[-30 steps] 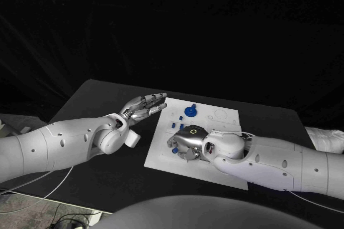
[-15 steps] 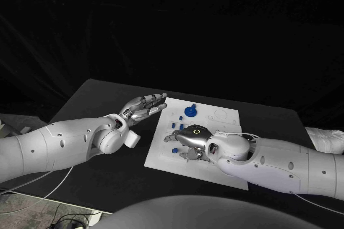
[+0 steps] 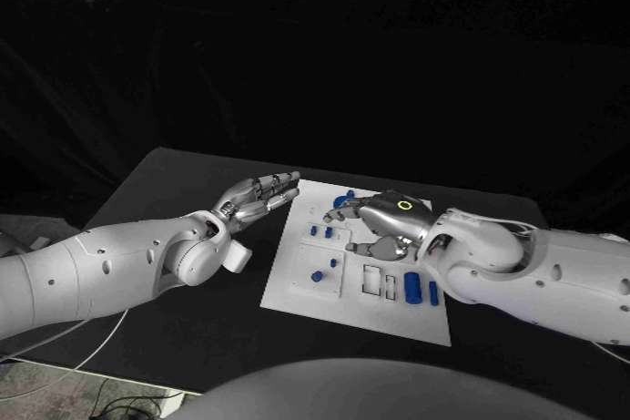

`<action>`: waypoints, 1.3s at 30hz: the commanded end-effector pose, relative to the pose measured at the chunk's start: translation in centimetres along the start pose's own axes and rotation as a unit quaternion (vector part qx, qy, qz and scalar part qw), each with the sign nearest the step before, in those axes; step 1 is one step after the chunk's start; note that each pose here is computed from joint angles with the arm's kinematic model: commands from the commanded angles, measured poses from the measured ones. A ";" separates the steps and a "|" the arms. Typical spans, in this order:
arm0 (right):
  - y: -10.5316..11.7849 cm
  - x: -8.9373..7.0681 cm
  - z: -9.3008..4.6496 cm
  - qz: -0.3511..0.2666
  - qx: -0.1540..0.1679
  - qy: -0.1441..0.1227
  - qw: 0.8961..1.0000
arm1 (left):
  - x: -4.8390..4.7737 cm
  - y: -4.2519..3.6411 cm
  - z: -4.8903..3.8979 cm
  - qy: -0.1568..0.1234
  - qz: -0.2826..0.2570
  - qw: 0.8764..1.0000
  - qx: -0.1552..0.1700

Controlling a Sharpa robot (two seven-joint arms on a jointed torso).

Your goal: Assemble the parts on the task board

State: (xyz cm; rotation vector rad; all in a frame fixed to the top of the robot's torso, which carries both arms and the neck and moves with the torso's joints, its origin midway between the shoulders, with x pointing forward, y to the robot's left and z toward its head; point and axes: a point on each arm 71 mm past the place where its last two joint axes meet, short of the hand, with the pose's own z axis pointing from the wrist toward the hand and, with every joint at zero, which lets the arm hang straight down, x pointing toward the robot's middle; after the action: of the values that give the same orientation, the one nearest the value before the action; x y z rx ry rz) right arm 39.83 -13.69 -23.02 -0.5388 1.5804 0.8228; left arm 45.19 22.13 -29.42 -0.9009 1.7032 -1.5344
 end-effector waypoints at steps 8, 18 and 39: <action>-4.1 -1.1 -4.1 0.035 0.079 0.032 0.996 | 0.16 0.14 -0.13 0.000 -0.005 1.000 0.011; -7.4 -0.4 -6.8 0.024 0.165 0.095 0.981 | 0.52 0.40 -0.13 0.002 -0.008 1.000 0.008; -8.9 2.4 -6.4 0.075 0.341 0.248 0.904 | 0.78 0.52 -0.01 0.010 -0.013 1.000 0.002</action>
State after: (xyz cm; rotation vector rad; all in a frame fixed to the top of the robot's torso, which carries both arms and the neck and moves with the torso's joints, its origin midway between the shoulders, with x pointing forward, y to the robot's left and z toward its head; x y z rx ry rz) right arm 41.96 -23.31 -26.19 -0.1392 2.1350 0.3298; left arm 44.79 21.77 -30.02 -0.9104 1.7063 -1.5438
